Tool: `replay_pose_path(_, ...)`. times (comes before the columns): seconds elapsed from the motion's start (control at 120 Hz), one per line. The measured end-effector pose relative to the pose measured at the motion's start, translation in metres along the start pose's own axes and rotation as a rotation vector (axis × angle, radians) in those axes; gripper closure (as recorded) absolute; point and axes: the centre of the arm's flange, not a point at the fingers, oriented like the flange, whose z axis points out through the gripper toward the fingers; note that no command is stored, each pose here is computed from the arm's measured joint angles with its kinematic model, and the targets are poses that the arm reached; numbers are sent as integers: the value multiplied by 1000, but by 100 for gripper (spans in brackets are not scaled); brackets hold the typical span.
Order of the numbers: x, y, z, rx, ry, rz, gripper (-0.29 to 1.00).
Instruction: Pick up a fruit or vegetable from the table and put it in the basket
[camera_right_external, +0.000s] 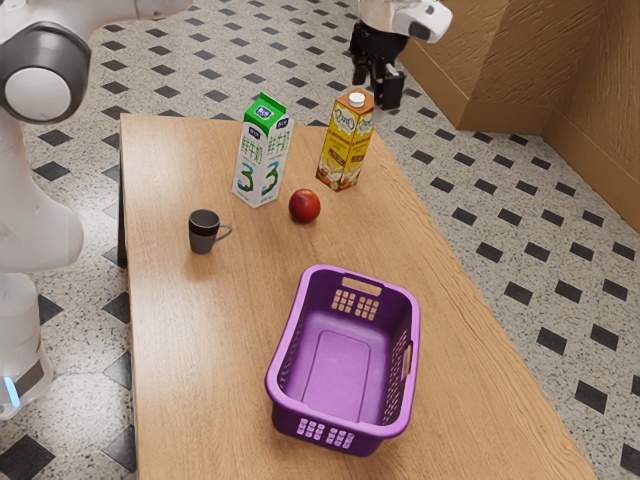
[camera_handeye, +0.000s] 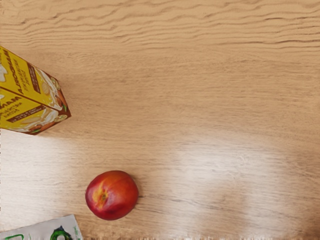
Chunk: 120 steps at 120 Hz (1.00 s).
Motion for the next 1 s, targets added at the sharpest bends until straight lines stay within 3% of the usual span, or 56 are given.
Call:
replay_pose_path(0.233, -4, 0, 8, 7, -49, -30, 0)
replay_pose_path(0.575, -12, 38, 17, -49, -121, -65, 0)
replay_pose_path(0.85, -18, -41, 98, -109, -306, -313, 0)
replay_pose_path(1.0, -21, -41, 123, -134, -350, -353, 0)
